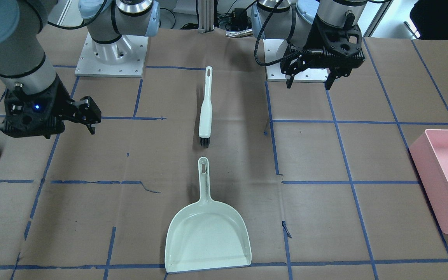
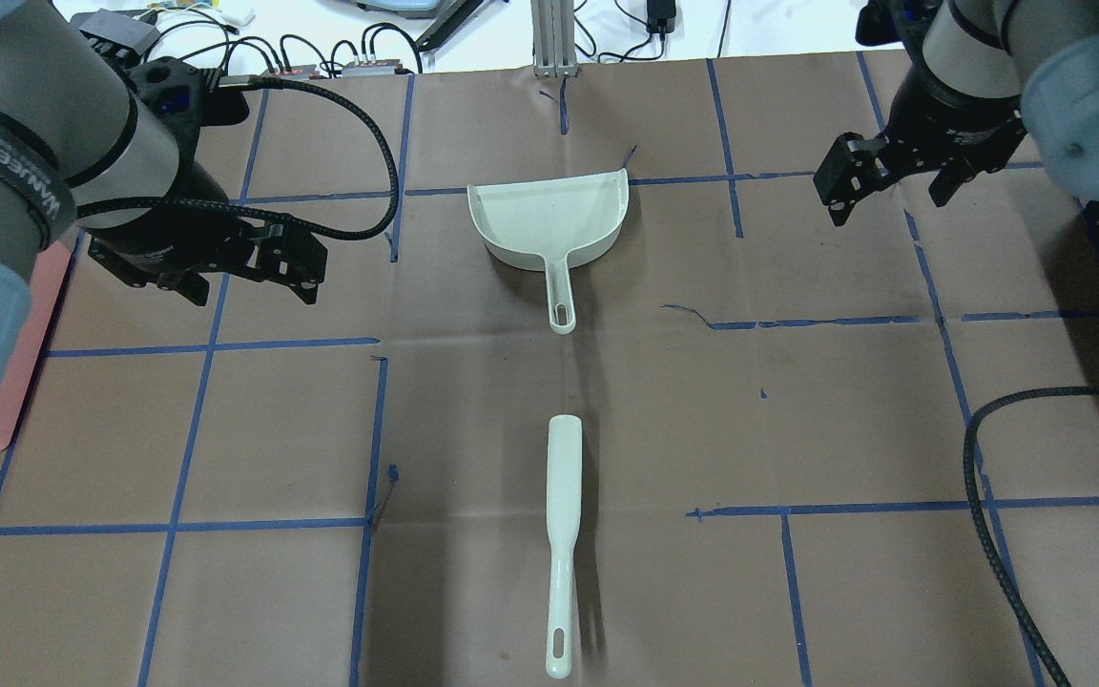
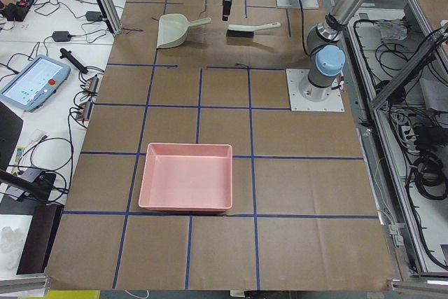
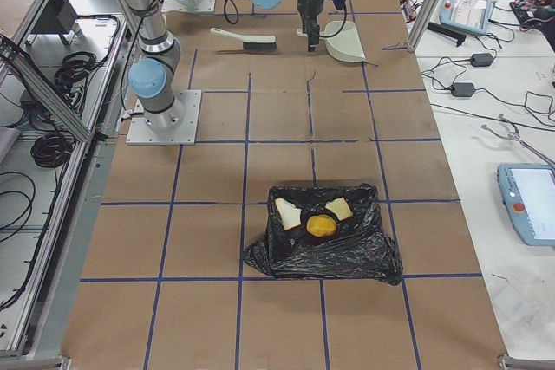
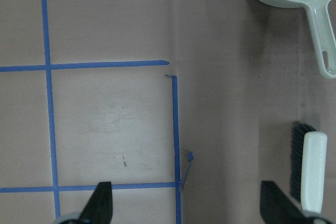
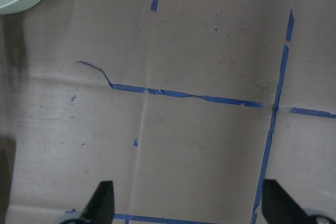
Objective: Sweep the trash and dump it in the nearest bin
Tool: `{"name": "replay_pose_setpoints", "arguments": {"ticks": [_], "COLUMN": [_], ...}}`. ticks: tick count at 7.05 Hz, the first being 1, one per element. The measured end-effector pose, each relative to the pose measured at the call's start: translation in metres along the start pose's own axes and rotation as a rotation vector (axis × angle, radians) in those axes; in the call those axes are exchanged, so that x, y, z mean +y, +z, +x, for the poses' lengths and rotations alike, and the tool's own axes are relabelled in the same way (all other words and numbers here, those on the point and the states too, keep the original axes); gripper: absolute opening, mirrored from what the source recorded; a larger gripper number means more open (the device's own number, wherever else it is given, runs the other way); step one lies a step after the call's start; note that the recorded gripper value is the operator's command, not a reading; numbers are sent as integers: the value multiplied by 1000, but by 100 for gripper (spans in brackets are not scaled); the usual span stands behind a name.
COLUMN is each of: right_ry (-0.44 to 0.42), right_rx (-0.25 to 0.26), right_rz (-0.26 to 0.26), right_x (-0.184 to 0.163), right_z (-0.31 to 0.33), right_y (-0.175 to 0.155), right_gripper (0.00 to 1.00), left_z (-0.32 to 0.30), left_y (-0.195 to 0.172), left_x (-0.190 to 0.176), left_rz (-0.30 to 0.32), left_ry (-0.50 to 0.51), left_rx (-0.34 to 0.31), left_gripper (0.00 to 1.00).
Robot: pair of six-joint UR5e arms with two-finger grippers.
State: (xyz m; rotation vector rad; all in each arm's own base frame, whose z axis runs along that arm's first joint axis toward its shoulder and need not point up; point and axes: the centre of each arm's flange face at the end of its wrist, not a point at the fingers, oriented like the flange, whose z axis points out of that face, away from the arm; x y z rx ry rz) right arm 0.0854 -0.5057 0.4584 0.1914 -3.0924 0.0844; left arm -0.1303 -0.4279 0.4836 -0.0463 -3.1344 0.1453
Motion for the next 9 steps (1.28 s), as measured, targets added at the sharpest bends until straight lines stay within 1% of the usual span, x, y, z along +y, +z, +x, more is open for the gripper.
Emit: {"name": "replay_pose_setpoints", "arguments": {"ticks": [1, 4, 9], "right_ry": [24, -19, -36], "right_rx": [-2, -6, -3], "right_rz": [14, 24, 26], "right_x": [12, 22, 20], "right_z": [-10, -50, -49], "right_y": [-7, -13, -14], "right_gripper": [100, 100, 100], "left_z": [0, 0, 0], "left_y": [0, 0, 1], "left_x": [0, 0, 0], "left_rz": [0, 0, -4], "left_ry": [0, 0, 1], "left_rx": [0, 0, 0], "left_gripper": [99, 99, 99]}}
